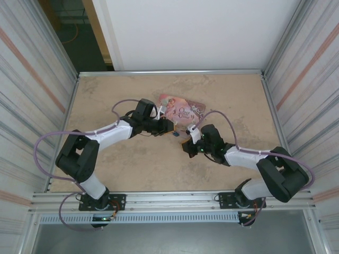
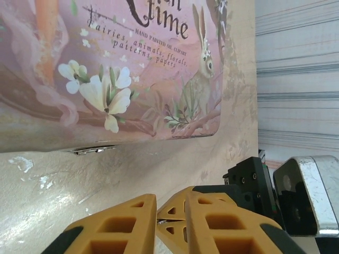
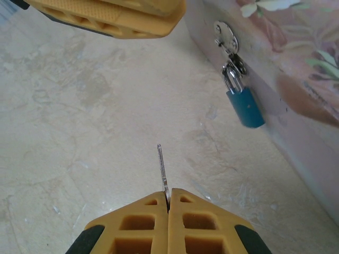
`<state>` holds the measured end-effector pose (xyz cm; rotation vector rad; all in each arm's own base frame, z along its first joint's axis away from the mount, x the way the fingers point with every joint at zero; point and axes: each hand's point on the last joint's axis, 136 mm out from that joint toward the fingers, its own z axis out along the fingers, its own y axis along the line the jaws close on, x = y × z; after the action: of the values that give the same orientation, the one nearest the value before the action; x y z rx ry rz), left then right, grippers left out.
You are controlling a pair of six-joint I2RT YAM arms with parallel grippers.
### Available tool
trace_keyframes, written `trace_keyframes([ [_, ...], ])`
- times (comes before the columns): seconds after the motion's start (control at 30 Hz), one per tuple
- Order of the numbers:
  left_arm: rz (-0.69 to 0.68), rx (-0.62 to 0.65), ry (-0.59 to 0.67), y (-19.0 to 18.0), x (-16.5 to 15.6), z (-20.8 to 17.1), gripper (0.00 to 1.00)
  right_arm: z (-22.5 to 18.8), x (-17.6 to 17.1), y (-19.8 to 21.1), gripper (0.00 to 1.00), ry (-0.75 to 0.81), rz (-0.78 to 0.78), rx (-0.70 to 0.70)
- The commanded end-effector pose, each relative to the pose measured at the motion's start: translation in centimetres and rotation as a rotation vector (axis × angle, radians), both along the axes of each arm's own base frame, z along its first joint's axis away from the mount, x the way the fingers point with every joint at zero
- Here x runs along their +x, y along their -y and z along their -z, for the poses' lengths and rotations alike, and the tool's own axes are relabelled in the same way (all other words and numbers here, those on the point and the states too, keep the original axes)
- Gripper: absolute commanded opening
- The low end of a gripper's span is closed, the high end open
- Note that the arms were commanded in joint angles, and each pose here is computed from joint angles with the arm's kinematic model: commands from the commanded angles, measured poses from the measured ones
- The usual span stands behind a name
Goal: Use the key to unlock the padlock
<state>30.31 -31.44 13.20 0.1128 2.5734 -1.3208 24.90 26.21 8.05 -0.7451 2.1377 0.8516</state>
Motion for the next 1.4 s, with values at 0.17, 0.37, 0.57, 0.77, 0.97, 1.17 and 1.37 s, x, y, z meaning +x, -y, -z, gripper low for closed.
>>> trace_keyframes([
  [0.17,-0.039,0.074,0.179,-3.0,0.0,-1.7,0.3,-3.8,1.1,-0.2,0.0,-0.031,-0.037,0.138],
  [0.37,-0.01,0.167,0.366,-4.7,-1.0,-1.1,0.42,-6.6,3.1,0.4,0.0,-0.133,0.002,0.283],
  [0.57,0.082,0.227,0.508,-4.6,-2.0,0.4,0.54,-7.1,6.0,0.7,0.0,-0.265,0.073,0.316],
  [0.77,0.13,0.204,0.564,-3.6,-2.0,1.9,0.61,-5.3,8.4,1.0,0.0,-0.343,0.167,0.253],
  [0.97,0.184,0.197,0.605,-2.1,-1.7,3.4,0.64,-2.0,8.5,1.7,0.0,-0.436,0.242,0.195],
  [1.17,0.2,0.183,0.618,-1.1,-1.2,4.8,0.65,0.5,7.3,2.5,0.0,-0.497,0.28,0.12],
  [1.37,0.223,0.192,0.618,-0.5,-0.8,6.3,0.65,1.6,6.5,2.3,0.0,-0.52,0.284,0.108],
])
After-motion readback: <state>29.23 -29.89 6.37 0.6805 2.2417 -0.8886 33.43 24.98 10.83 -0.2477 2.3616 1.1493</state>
